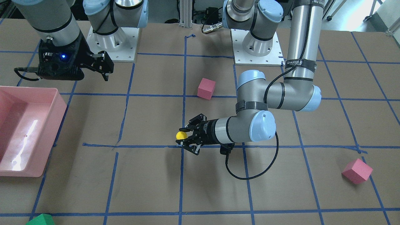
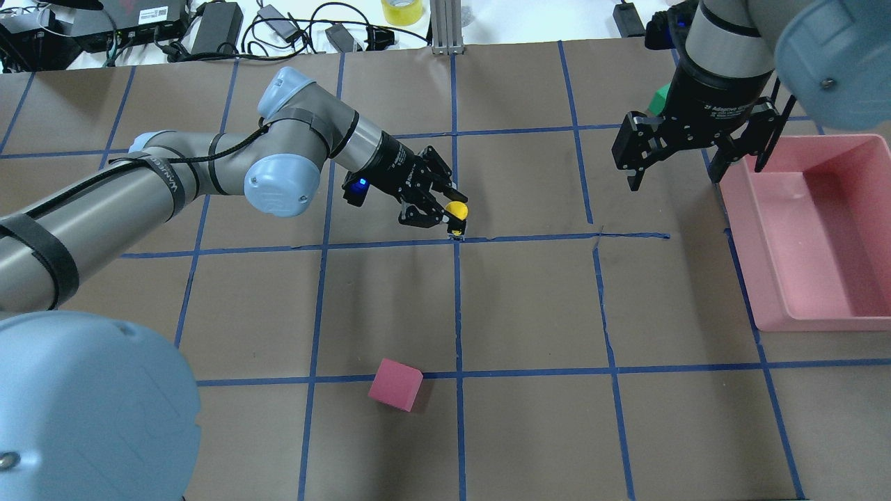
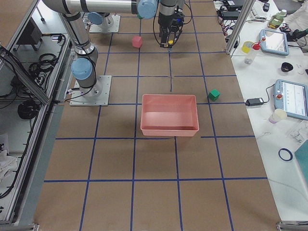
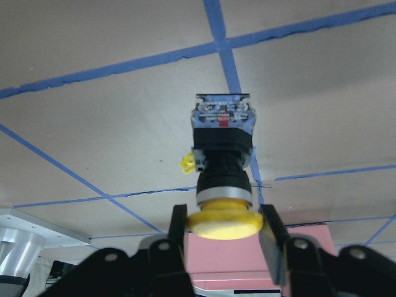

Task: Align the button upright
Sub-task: 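Rotate the switch yellow cap up and place it upright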

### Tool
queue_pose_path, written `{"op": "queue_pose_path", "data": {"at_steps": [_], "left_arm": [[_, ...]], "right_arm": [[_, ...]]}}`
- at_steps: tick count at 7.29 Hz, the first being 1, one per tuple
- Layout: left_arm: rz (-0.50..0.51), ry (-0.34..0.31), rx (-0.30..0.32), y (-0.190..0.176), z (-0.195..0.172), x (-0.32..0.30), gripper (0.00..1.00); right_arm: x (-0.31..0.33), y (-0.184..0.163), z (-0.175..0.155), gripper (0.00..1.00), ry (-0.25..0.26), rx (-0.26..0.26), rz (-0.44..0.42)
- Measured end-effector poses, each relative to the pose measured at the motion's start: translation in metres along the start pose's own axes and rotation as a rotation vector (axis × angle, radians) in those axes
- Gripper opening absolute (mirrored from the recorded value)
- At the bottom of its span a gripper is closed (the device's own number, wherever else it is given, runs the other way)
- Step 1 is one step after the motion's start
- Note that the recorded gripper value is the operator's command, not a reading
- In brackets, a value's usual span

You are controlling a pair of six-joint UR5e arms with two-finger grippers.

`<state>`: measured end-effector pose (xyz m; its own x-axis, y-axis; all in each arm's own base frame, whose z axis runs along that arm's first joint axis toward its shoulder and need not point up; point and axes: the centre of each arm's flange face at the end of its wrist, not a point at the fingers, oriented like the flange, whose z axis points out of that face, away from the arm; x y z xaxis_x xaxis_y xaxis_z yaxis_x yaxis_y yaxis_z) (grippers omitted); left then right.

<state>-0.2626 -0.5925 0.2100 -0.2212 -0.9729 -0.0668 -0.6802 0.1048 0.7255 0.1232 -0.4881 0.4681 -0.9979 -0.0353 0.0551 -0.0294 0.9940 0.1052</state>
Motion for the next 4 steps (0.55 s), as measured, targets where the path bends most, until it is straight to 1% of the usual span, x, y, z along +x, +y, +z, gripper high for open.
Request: {"op": "queue_pose_path", "data": {"at_steps": [1, 2, 3, 4], "left_arm": [[-0.007, -0.005, -0.002, -0.0046, 0.0038, 0.0031, 0.0], [-0.01, -0.008, -0.003, -0.007, 0.006, 0.0042, 0.25], [-0.004, -0.01, -0.001, -0.008, 0.0066, 0.0038, 0.99], [0.007, -0.009, 0.007, -0.0077, 0.0059, 0.0028, 1.0]], "right_arm": [[0.0001, 0.0, 0.0002, 1.0, 0.0, 0.0, 0.0], [0.0001, -0.0001, 0.0002, 1.0, 0.001, 0.0, -0.001], [0.0002, -0.0001, 0.0002, 1.0, 0.001, 0.0, -0.001], [0.0003, -0.0001, 0.0002, 1.0, 0.002, 0.0, -0.001]]}}
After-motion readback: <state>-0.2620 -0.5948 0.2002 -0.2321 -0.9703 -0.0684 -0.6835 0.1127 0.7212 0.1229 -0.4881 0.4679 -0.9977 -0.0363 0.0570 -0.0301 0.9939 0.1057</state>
